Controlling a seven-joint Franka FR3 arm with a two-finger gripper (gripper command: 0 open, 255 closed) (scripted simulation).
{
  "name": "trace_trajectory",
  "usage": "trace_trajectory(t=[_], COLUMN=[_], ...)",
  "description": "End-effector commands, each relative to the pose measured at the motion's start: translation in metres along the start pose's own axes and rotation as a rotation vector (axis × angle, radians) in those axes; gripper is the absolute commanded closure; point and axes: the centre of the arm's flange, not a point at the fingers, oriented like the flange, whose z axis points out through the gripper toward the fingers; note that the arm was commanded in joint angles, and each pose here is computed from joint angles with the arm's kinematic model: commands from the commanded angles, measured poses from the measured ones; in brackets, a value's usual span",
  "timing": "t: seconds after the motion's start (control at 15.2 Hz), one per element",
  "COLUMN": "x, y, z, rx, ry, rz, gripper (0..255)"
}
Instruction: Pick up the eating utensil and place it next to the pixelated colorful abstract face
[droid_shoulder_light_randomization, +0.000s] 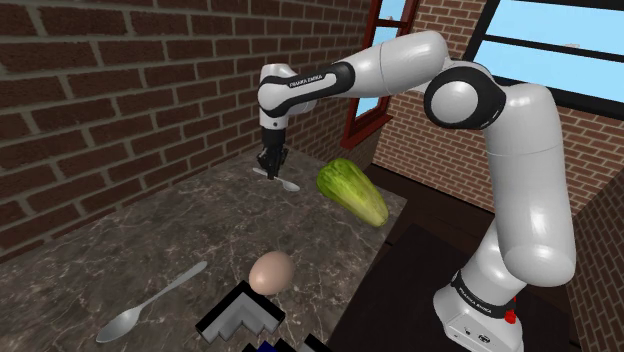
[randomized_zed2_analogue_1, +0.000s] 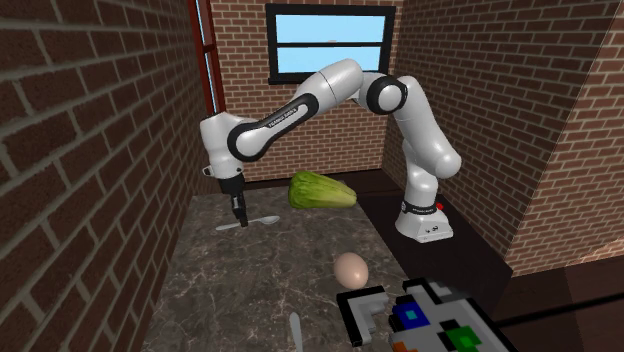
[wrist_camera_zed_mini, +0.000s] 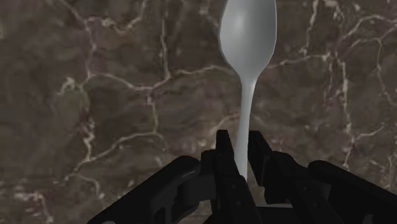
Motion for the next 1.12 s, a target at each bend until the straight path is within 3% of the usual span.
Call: trace_trajectory(t=[0.0,0.4,1.06], x=[0.000,0.000,-0.008], y=[-0.002,-0.002,-0.009], z=[0.002,0.002,-0.050], rx=[0.001,0.001,0.001], ry=[-0.003,-0.003,-0.003], rz=[-0.002,-0.002,-0.002], gripper=[255,255,255])
